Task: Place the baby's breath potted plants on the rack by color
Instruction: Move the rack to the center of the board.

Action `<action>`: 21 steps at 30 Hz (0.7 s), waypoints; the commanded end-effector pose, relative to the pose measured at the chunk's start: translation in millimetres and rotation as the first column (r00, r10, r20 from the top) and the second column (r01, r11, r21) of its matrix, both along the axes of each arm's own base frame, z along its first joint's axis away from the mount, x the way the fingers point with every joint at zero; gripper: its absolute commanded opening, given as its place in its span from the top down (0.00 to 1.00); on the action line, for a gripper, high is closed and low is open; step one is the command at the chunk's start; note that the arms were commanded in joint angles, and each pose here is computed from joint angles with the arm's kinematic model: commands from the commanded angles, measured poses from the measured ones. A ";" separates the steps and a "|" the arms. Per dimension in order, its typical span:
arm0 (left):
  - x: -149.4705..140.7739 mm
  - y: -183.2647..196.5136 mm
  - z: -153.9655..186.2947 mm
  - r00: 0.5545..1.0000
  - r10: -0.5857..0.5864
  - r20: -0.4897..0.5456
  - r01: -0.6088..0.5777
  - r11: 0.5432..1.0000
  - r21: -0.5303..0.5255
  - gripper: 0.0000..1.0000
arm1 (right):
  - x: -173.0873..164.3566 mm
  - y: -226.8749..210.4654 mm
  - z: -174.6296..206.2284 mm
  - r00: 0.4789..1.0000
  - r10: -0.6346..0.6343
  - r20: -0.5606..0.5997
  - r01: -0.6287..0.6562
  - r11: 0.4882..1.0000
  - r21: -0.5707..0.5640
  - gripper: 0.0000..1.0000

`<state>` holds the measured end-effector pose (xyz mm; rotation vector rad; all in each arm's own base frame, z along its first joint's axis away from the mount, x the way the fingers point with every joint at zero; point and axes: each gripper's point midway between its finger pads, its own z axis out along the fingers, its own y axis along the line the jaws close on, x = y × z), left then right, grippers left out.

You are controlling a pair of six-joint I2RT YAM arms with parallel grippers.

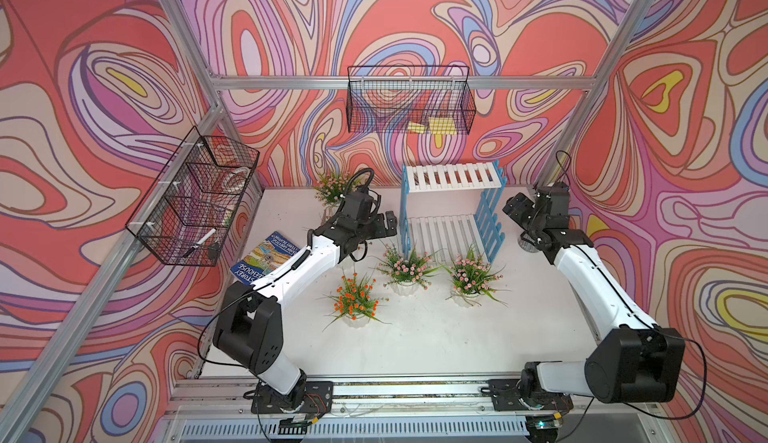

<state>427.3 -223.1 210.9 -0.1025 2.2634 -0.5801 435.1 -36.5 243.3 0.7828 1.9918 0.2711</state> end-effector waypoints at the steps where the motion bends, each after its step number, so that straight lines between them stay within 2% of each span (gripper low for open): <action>1: 22.6 2.9 7.7 0.991 0.133 0.019 -0.132 0.990 -0.051 0.01 | 19.3 -7.1 1.8 0.999 0.019 0.037 -0.022 0.996 0.082 0.16; 3: 32.6 2.8 5.9 0.984 0.177 0.009 -0.176 0.983 -0.057 0.01 | 27.4 -14.7 -5.0 0.999 0.015 0.040 -0.019 0.992 0.123 0.16; 9: 59.9 0.4 -5.1 0.962 0.272 -0.026 -0.274 0.959 -0.068 0.02 | 62.2 -13.9 -22.3 0.997 0.083 -0.003 -0.082 0.986 0.142 0.16; 13: 76.7 -8.0 -10.1 0.956 0.291 -0.044 -0.294 0.953 -0.075 0.02 | 74.6 -8.6 -36.2 0.991 0.133 -0.029 -0.127 0.980 0.156 0.16; 19: 83.2 -12.9 -14.6 0.954 0.293 -0.063 -0.298 0.951 -0.084 0.02 | 80.5 1.3 -49.0 0.980 0.196 -0.028 -0.188 0.965 0.181 0.16; 21: 82.9 -13.6 -14.4 0.956 0.287 -0.060 -0.291 0.953 -0.081 0.01 | 82.7 5.0 -66.4 0.975 0.218 -0.046 -0.204 0.957 0.205 0.16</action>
